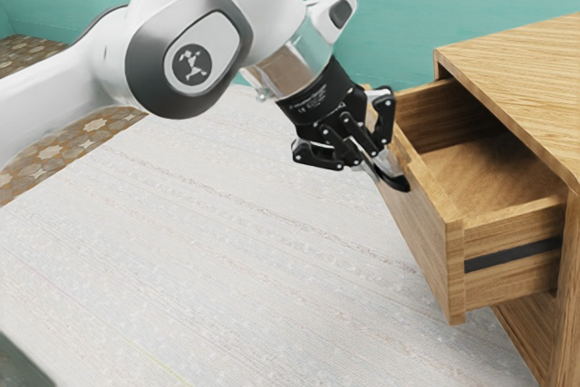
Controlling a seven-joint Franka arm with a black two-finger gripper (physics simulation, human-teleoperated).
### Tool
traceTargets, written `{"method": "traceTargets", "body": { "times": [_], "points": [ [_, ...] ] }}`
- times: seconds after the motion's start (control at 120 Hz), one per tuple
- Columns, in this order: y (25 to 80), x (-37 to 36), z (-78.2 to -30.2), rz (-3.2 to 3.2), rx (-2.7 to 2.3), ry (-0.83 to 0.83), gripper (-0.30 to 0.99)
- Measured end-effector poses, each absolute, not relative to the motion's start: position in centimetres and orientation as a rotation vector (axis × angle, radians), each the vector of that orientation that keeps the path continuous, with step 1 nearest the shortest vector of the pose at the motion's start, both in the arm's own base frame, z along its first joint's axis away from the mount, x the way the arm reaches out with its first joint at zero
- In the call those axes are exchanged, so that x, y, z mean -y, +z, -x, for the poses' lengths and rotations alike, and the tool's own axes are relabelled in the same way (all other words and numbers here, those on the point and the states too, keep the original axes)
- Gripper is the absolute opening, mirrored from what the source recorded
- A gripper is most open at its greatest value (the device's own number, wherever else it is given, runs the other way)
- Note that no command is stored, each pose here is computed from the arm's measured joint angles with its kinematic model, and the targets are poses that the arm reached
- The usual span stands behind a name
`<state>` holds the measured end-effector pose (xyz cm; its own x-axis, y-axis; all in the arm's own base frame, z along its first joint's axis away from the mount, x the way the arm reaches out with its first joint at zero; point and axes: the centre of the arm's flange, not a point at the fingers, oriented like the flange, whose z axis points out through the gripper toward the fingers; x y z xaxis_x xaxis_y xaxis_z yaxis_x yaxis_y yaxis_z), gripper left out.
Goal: Pull the drawer handle with one arm to open the drawer
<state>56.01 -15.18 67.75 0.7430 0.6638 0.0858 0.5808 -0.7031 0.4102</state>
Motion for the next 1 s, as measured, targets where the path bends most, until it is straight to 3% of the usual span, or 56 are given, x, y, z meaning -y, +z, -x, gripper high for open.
{"method": "traceTargets", "body": {
  "times": [1.0],
  "points": [
    [68.2,10.9,-50.4,-2.524,-1.011,0.360,-0.10]
  ]
}}
